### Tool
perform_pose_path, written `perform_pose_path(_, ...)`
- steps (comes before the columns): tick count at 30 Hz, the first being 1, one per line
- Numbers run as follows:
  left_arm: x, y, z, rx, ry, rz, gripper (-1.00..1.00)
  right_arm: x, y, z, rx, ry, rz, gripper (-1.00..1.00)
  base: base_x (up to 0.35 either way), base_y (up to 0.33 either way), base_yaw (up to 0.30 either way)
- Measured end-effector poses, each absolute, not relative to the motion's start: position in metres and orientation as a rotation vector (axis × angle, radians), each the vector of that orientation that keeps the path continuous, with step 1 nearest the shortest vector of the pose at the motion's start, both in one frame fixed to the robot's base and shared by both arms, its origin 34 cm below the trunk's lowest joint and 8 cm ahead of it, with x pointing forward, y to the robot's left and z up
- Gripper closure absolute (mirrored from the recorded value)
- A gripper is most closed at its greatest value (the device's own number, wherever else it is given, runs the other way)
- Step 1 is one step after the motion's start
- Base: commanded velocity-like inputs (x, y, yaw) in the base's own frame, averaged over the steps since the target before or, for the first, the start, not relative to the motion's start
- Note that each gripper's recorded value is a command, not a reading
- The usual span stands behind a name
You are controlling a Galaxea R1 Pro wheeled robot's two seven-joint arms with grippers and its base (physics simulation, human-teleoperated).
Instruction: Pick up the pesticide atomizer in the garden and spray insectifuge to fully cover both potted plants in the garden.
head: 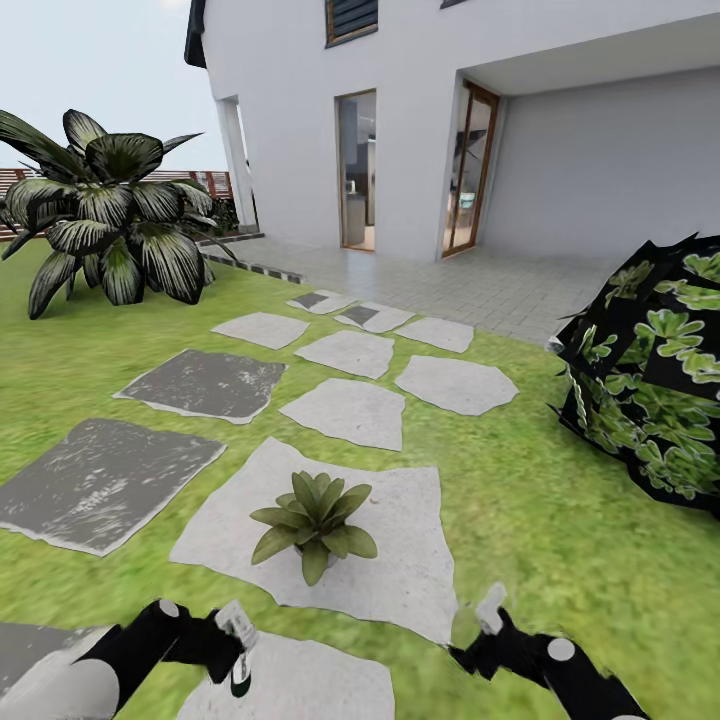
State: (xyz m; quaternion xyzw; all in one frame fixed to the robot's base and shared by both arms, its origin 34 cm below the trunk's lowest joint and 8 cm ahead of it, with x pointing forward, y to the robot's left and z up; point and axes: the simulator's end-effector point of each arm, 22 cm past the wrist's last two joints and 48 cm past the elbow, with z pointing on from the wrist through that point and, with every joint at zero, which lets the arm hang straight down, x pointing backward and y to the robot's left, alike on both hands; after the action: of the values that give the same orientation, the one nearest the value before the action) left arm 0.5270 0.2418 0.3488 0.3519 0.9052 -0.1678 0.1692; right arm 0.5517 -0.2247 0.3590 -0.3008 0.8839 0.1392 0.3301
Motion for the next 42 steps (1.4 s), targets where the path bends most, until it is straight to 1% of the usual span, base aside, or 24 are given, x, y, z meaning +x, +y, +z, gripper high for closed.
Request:
perform_pose_path(3,0.536,0.238,0.347,0.784,2.703,-0.436,1.0,0.535,-0.28,0.323,-0.554,2.432,0.083,-1.0,0.0,0.0,0.0)
perform_pose_path(6,0.542,0.24,0.353,0.612,2.785,-0.448,1.0,0.519,-0.319,0.309,-0.415,2.463,-0.186,-1.0,0.0,0.0,0.0)
perform_pose_path(8,0.539,0.243,0.355,0.53,2.857,-0.456,1.0,0.512,-0.325,0.306,-0.376,2.464,-0.233,-1.0,0.0,0.0,0.0)
perform_pose_path(12,0.548,0.245,0.373,0.426,2.967,-0.433,1.0,0.498,-0.329,0.299,-0.261,2.497,-0.235,-1.0,0.0,0.0,0.0)
perform_pose_path(16,0.547,0.25,0.381,0.524,3.021,-0.329,1.0,0.497,-0.333,0.299,-0.234,2.501,-0.24,-1.0,0.0,0.0,0.0)
perform_pose_path(20,0.555,0.248,0.391,0.546,3.03,-0.295,1.0,0.495,-0.332,0.298,-0.231,2.504,-0.238,-1.0,0.098,0.0,0.0)
perform_pose_path(26,0.558,0.238,0.401,0.567,3.024,-0.355,1.0,0.493,-0.331,0.297,-0.23,2.507,-0.235,-1.0,0.314,0.0,0.0)
perform_pose_path(30,0.557,0.229,0.408,0.674,3.025,-0.391,1.0,0.493,-0.331,0.297,-0.23,2.507,-0.235,-1.0,0.331,-0.029,0.0)
perform_pose_path(37,0.559,0.229,0.411,0.703,3.023,-0.39,1.0,0.493,-0.33,0.297,-0.229,2.508,-0.233,-1.0,0.282,-0.154,0.0)
perform_pose_path(42,0.553,0.224,0.408,0.771,3.029,-0.38,1.0,0.492,-0.329,0.296,-0.23,2.509,-0.232,-1.0,0.079,-0.227,0.006)
